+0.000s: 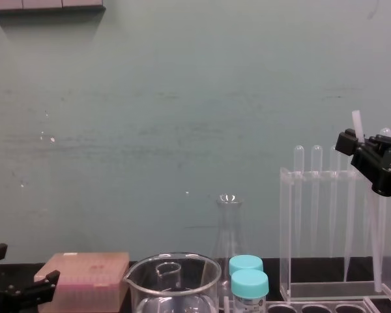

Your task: Pick up the stirring rod with one hand, then place it down.

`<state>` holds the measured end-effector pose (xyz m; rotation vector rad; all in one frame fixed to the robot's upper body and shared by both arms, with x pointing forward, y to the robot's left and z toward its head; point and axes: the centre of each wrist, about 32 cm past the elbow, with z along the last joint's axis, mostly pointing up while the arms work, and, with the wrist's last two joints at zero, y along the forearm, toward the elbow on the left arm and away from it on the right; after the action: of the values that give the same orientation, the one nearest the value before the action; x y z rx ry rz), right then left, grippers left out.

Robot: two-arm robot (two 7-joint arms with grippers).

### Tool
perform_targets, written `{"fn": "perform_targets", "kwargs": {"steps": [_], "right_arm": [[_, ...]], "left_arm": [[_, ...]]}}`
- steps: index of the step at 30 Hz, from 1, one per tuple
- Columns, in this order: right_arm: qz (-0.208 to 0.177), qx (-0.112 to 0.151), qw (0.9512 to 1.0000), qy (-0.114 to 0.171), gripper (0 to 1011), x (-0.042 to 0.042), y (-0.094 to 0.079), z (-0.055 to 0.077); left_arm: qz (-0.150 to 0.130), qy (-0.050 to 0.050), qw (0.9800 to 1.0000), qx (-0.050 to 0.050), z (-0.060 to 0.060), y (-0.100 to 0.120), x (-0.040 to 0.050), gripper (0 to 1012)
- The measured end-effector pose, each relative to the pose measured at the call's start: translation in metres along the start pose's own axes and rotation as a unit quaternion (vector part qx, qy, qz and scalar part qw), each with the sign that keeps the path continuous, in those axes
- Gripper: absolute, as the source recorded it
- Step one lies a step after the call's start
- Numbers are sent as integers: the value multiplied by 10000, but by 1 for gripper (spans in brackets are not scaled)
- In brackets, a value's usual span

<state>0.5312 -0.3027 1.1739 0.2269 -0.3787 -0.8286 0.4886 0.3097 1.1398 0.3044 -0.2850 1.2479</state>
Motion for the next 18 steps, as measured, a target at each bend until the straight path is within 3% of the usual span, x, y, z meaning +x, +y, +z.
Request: {"fn": "perform_targets", "kwargs": {"steps": [18], "right_arm": [[738,324,9966,179,69,-45,63,-11]], "left_arm": [[0,0,10000,0,0,0,0,1000]]}}
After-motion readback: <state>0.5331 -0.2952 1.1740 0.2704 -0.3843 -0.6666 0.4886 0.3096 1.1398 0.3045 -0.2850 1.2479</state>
